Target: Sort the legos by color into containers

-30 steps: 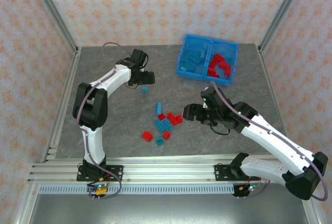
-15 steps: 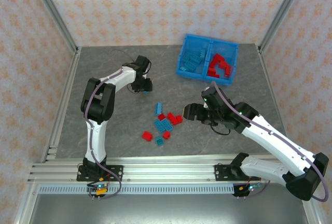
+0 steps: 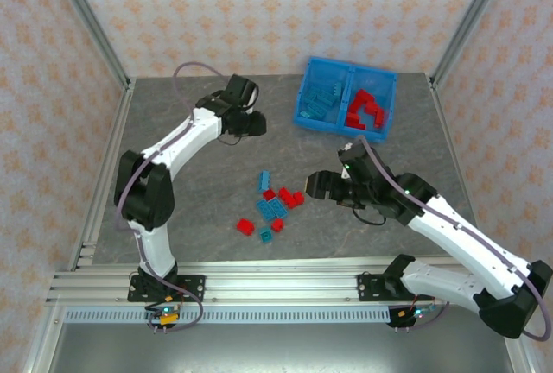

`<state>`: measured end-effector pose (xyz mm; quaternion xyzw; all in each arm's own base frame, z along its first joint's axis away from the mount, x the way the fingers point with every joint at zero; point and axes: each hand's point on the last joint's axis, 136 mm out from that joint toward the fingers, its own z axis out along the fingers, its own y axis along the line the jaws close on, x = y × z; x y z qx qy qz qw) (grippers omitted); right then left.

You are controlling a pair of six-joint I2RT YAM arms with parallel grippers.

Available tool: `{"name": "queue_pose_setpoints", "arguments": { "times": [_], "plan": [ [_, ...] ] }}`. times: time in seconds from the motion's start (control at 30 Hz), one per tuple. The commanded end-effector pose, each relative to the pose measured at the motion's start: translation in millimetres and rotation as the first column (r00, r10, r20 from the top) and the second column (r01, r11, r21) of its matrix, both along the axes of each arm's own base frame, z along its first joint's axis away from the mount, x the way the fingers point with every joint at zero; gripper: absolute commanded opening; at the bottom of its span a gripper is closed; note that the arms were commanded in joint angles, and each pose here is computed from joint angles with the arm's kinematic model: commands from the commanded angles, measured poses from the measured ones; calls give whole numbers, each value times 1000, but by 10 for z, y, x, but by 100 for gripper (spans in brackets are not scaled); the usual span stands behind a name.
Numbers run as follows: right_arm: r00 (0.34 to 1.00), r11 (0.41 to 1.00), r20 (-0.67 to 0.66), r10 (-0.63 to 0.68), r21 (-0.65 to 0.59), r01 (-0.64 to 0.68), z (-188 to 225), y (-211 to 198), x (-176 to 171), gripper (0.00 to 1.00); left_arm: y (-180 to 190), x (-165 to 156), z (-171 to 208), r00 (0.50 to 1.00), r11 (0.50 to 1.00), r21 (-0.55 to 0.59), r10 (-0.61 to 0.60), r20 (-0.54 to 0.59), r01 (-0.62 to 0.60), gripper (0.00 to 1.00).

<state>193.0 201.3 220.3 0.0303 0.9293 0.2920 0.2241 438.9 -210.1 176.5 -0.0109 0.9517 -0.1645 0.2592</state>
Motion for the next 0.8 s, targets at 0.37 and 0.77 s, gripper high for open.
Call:
{"name": "queue_pose_setpoints", "arguments": {
  "times": [0.37,0.77],
  "plan": [
    [987,995,131,-95,29,92,173,-332,-68,82,-1482,614,422,940,993,6,-116,322,121,32],
    [981,993,158,-115,5,116,197,-515,-154,82,-1759,1366,3,912,999,35,-6,410,-9,41]
  ]
}}
